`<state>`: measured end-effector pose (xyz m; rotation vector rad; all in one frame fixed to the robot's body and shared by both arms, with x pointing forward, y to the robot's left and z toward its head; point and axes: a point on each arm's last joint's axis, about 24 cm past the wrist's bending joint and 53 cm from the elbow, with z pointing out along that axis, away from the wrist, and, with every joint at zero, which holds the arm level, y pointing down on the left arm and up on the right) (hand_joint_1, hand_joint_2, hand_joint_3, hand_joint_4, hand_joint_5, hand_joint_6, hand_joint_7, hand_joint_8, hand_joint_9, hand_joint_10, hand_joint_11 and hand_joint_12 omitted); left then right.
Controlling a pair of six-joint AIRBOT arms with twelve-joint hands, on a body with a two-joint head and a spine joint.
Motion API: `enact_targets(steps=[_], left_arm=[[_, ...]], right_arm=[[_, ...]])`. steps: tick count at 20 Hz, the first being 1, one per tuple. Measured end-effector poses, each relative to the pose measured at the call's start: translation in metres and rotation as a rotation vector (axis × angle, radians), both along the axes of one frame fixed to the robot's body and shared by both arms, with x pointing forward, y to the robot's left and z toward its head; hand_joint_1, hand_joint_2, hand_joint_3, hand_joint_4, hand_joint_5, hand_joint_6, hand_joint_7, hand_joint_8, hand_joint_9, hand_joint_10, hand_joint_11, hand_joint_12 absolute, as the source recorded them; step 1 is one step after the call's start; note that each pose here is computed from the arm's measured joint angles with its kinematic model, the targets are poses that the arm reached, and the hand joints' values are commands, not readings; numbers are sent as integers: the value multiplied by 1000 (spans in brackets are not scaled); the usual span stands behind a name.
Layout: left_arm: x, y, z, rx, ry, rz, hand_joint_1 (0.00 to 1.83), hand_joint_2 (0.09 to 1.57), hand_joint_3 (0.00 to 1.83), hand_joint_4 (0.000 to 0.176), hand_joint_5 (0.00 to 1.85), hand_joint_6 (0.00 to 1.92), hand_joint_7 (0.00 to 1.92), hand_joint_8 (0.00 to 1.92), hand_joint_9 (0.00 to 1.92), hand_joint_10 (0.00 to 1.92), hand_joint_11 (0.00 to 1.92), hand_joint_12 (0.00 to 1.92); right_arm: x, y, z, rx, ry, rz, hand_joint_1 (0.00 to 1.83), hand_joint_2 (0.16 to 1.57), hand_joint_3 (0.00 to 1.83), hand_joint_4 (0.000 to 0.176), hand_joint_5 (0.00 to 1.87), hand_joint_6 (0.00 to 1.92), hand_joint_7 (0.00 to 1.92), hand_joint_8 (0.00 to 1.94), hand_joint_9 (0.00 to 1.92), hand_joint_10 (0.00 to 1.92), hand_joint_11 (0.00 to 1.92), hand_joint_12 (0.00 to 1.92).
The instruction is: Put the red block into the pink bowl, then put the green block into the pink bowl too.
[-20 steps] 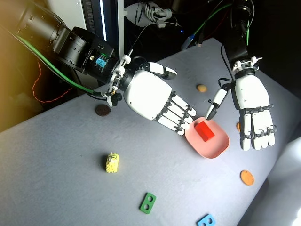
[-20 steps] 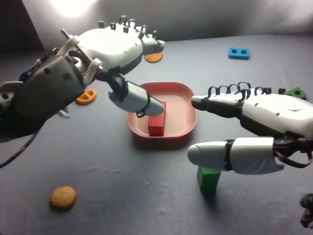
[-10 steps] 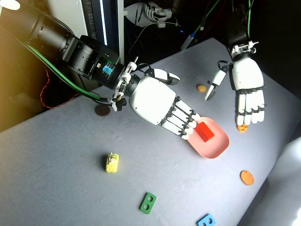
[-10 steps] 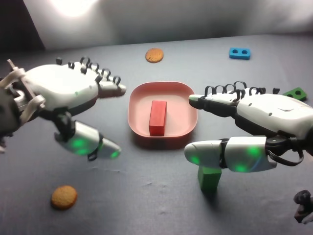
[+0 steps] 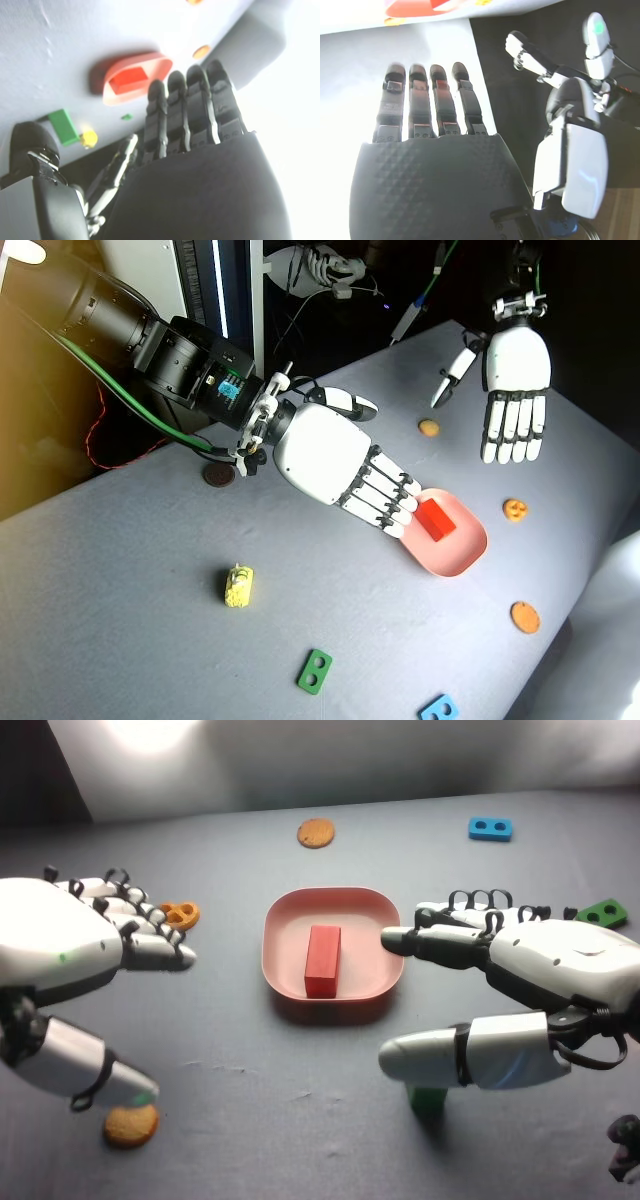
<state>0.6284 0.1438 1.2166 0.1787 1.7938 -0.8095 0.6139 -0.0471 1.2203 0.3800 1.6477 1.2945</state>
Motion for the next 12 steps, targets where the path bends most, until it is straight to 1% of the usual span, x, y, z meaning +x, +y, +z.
enact_targets(steps=[1, 2, 3, 4, 5, 6, 7, 8, 9, 10, 11, 12], left_arm=[[-6, -1, 1, -8, -3, -24, 418, 941, 0, 0, 317, 1, 272, 0, 160, 1, 0, 214], [-9, -2, 2, -10, -8, -40, 410, 951, 3, 0, 310, 0, 258, 0, 145, 1, 0, 185], [-15, -2, 3, -12, -13, -63, 408, 953, 4, 0, 308, 0, 254, 0, 142, 0, 0, 179], [-19, -4, 4, -16, -16, -76, 394, 962, 7, 0, 318, 4, 264, 4, 145, 2, 0, 182], [-24, -7, 5, -23, -21, -105, 390, 955, 2, 0, 345, 3, 296, 1, 178, 3, 0, 263], [-31, -11, 3, -28, -14, -131, 344, 976, 7, 0, 322, 0, 274, 0, 156, 0, 0, 221], [-37, -16, 2, -24, -11, -158, 348, 975, 4, 0, 324, 1, 264, 0, 137, 0, 0, 179], [-42, -21, 1, -24, -10, -185, 318, 977, 3, 0, 319, 0, 261, 0, 136, 1, 0, 194], [-45, -24, 1, -20, -17, -205, 328, 980, 3, 0, 320, 1, 265, 2, 139, 2, 0, 191], [-47, -26, 3, -25, -22, -214, 352, 976, 1, 0, 344, 6, 288, 6, 156, 6, 0, 225], [-49, -28, 4, -29, -25, -222, 328, 985, 3, 0, 337, 2, 279, 1, 147, 1, 0, 198], [-50, -30, 5, -31, -30, -231, 303, 1003, 7, 0, 295, 1, 233, 2, 103, 1, 0, 71]], right_arm=[[-1, 1, -1, -7, 1, 4, 485, 692, 0, 166, 453, 25, 0, 0, 0, 0, 0, 0], [-1, 1, -4, -12, 6, 6, 582, 692, 0, 174, 510, 15, 0, 0, 0, 0, 0, 0], [-2, 1, -5, -13, 9, 9, 602, 692, 0, 176, 522, 12, 0, 0, 0, 0, 0, 0], [-2, 1, -5, -14, 10, 9, 702, 714, 3, 176, 574, 28, 0, 0, 0, 0, 0, 0], [-2, 1, -5, -15, 9, 9, 746, 729, 3, 176, 619, 16, 0, 0, 0, 0, 0, 0], [-2, 1, -4, -15, 6, 8, 789, 721, 0, 176, 659, 24, 0, 0, 0, 0, 0, 0], [-2, 1, -4, -16, 5, 9, 832, 711, 0, 171, 728, 17, 11, 0, 0, 0, 0, 0], [-2, 1, -4, -15, 5, 6, 862, 719, 2, 170, 760, 21, 19, 3, 0, 0, 0, 0], [-1, 0, -3, -14, 1, 3, 891, 716, 0, 166, 802, 33, 43, 11, 0, 0, 0, 0], [-1, 0, -2, -13, -1, 1, 910, 724, 1, 173, 867, 25, 79, 5, 0, 0, 0, 0], [-1, -1, -2, -15, -3, 0, 913, 722, 0, 175, 931, 20, 141, 5, 0, 0, 0, 0], [-1, -1, -2, -14, -3, -1, 927, 730, 4, 175, 939, 16, 150, 3, 0, 0, 0, 0]])
